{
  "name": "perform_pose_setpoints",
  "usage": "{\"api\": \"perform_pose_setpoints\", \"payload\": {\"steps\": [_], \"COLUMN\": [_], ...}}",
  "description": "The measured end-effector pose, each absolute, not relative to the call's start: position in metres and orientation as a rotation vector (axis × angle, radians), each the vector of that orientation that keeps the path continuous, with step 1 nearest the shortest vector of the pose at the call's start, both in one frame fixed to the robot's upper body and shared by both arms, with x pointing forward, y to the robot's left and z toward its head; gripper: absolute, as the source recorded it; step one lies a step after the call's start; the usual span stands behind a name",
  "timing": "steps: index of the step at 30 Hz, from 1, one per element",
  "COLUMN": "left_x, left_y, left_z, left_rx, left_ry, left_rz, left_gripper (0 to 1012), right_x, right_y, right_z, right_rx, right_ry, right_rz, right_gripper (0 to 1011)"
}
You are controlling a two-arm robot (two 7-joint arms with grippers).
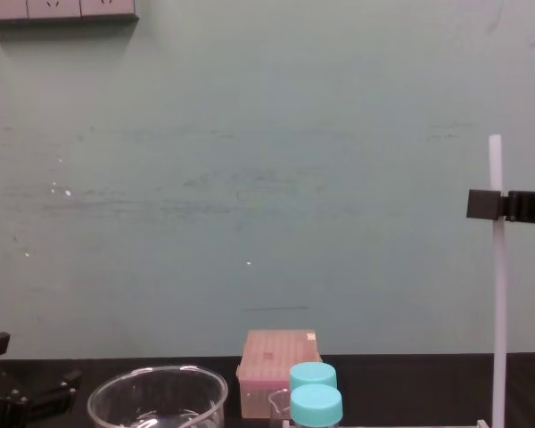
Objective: Pick up the stirring rod with one hand, then place it down.
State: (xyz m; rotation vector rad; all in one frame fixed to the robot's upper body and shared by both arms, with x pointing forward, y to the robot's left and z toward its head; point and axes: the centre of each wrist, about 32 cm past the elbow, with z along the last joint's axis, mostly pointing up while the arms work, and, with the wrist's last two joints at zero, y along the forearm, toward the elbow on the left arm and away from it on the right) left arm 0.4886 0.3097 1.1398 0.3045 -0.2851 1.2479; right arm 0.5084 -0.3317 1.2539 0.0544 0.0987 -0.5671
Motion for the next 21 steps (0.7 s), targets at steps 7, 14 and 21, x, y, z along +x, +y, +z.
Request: {"api": "perform_pose_setpoints", "payload": {"steps": [7,14,21], "left_x": [0.489,0.489,0.489], "left_y": [0.310,0.310,0.310], "left_z": [1.140,1.140,1.140], "left_rx": [0.304,0.305,0.305], "left_ry": [-0.285,-0.285,-0.285], "left_rz": [1.248,1.248,1.248], "left_gripper": [1005,1005,1005], "right_x": [0.512,0.517,0.521], "right_y": [-0.328,-0.324,-0.323], "right_z": [1.245,1.235,1.224], "right_rx": [0.055,0.044,0.036], "right_ry": [0.079,0.053,0.036], "right_rz": [-0.551,-0.545,-0.543], "right_gripper": [72,72,72]}}
